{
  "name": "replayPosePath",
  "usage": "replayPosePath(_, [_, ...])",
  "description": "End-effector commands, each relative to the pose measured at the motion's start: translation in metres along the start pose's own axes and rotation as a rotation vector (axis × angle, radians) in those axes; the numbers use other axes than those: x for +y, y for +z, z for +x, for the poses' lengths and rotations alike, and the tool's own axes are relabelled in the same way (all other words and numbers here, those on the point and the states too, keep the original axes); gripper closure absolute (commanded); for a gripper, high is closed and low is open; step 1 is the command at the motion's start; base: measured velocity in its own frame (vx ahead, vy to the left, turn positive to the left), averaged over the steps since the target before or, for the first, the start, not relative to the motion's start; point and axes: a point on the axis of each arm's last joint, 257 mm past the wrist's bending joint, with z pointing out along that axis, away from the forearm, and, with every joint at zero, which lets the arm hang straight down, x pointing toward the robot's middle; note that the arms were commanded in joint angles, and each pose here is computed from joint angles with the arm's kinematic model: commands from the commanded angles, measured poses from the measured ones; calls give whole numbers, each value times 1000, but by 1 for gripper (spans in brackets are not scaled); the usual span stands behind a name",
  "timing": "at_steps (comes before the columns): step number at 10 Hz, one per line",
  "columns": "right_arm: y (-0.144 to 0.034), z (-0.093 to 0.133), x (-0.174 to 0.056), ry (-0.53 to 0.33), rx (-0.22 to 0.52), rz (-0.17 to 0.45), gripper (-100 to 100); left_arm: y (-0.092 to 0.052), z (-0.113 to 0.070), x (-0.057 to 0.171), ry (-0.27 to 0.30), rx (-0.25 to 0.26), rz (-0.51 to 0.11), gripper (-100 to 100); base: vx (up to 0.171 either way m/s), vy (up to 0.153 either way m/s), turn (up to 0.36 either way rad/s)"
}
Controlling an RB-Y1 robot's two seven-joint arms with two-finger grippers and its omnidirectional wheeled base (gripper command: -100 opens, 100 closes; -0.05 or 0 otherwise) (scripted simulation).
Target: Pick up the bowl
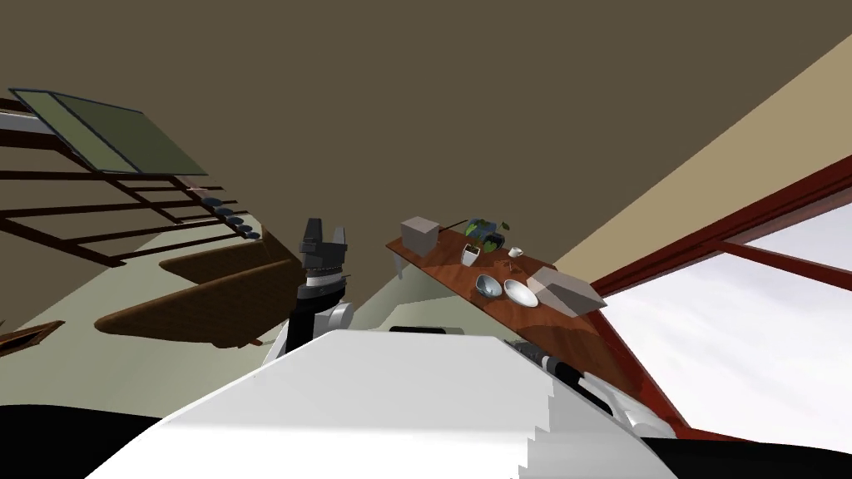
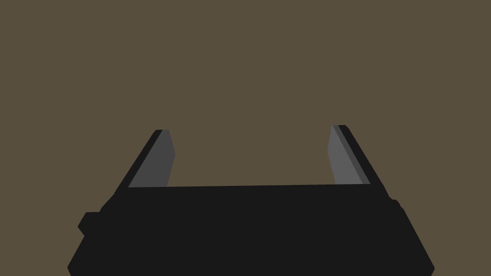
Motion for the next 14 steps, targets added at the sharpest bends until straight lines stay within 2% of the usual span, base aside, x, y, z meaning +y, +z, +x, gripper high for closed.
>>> replayPosePath(1, [-20, 15, -36, -67, 61, 57, -100, 0, 0, 0, 0, 0, 0, 0, 112, 90, 264])
replayPosePath(2, [-37, 25, -64, -105, 109, 105, -100, 0, 0, 0, 0, 0, 0, 0, 120, 96, 237])
replayPosePath(4, [-42, 31, -71, -101, 122, 122, -100, 0, 0, 0, 0, 0, 0, 0, 59, 58, 29])
replayPosePath(6, [-75, 43, -117, -171, 200, 199, -100, 0, 0, 0, 0, 0, 0, 0, 79, 55, 186])
replayPosePath(7, [-68, 36, -109, -176, 184, 178, -100, 0, 0, 0, 0, 0, 0, 0, 89, 43, 53])
replayPosePath(8, [-79, 46, -121, -168, 207, 208, -100, 0, 0, 0, 0, 0, 0, 0, 38, 16, -20])
replayPosePath(9, [-79, 46, -121, -168, 207, 208, -100, 0, 0, 0, 0, 0, 0, 0, 1, -4, -15])
replayPosePath(10, [-96, 51, -142, -196, 245, 246, -100, 0, 0, 0, 0, 0, 0, 0, 40, 17, 148])
replayPosePath(11, [-82, 39, -127, -206, 215, 207, -100, 0, 0, 0, 0, 0, 0, 0, 54, 21, 71])
replayPosePath(12, [-93, 48, -139, -198, 239, 238, -100, 0, 0, 0, 0, 0, 0, 0, 30, 12, -10])
replayPosePath(14, [-94, 49, -139, -198, 239, 238, -100, 0, 0, 0, 0, 0, 0, 0, 4, 1, -8])
